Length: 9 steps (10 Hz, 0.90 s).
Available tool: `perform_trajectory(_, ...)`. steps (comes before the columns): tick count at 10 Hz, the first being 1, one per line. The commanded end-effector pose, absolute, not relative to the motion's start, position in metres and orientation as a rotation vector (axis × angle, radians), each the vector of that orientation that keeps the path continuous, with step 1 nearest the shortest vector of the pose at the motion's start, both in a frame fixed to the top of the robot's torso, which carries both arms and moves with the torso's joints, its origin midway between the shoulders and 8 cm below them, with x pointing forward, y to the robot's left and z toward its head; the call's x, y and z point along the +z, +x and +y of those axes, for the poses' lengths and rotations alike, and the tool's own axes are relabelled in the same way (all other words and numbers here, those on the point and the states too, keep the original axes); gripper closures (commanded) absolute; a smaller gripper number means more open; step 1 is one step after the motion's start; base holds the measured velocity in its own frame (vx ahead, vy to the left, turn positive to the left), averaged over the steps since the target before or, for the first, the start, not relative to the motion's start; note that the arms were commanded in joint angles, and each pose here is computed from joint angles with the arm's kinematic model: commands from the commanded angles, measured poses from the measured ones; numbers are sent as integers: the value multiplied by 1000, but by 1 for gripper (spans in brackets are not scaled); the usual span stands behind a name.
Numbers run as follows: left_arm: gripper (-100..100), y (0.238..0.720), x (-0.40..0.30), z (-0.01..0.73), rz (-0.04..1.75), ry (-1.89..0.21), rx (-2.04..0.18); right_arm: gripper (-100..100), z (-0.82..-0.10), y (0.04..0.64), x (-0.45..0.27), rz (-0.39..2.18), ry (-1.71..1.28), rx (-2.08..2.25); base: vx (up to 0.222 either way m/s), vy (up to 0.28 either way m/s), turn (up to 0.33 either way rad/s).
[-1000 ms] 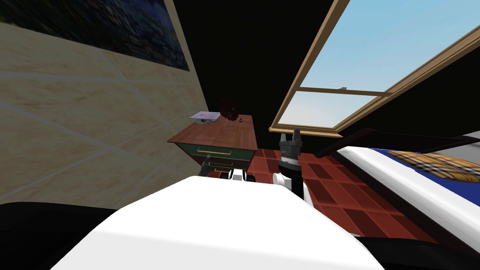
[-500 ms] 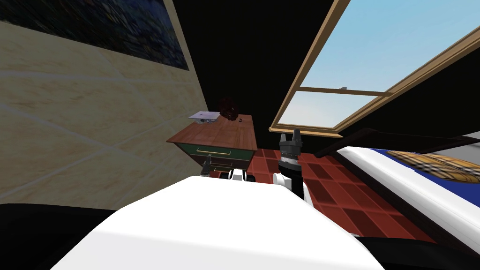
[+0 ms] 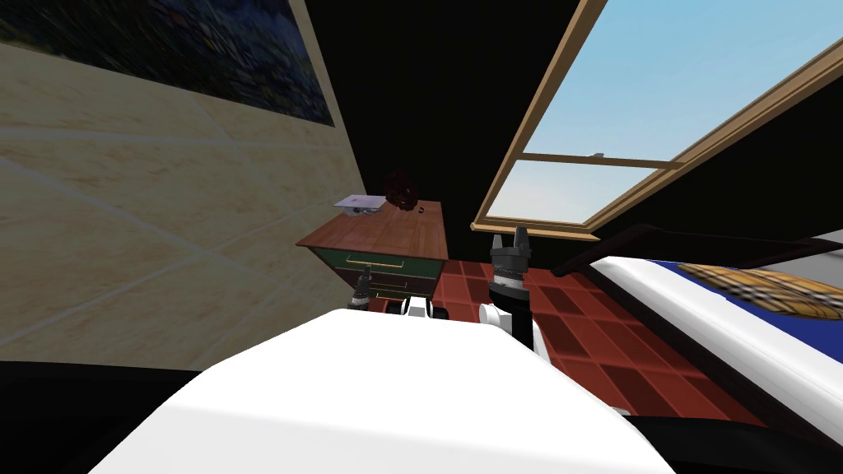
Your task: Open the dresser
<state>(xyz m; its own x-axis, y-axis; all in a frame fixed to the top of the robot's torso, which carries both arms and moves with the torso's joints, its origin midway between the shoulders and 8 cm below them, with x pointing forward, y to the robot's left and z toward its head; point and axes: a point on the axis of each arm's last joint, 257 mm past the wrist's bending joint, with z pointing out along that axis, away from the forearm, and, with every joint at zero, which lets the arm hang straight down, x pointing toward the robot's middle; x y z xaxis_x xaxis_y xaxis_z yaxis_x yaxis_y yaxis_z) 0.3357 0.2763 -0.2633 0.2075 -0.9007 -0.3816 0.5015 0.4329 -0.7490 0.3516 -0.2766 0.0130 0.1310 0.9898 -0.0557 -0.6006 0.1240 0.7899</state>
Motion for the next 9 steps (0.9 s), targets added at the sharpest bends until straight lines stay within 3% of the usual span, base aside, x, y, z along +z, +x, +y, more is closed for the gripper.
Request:
perform_trajectory(1, 100, 321, -270, 272, 907, -531, -1039, 0, -277, 352, 13, 693, 706, 1305, 39, 25, -10)
perform_trajectory(6, 100, 293, -279, 264, 906, -535, -1034, 0, -277, 352, 13, 693, 706, 1305, 36, 27, -12)
perform_trajectory(7, -100, 292, -277, 273, 926, -501, -1025, 0, -277, 352, 13, 693, 706, 1305, 0, 0, 0)
perform_trajectory(9, -100, 295, -275, 283, 941, -475, -1019, 0, -277, 352, 13, 693, 706, 1305, -10, 9, 6)
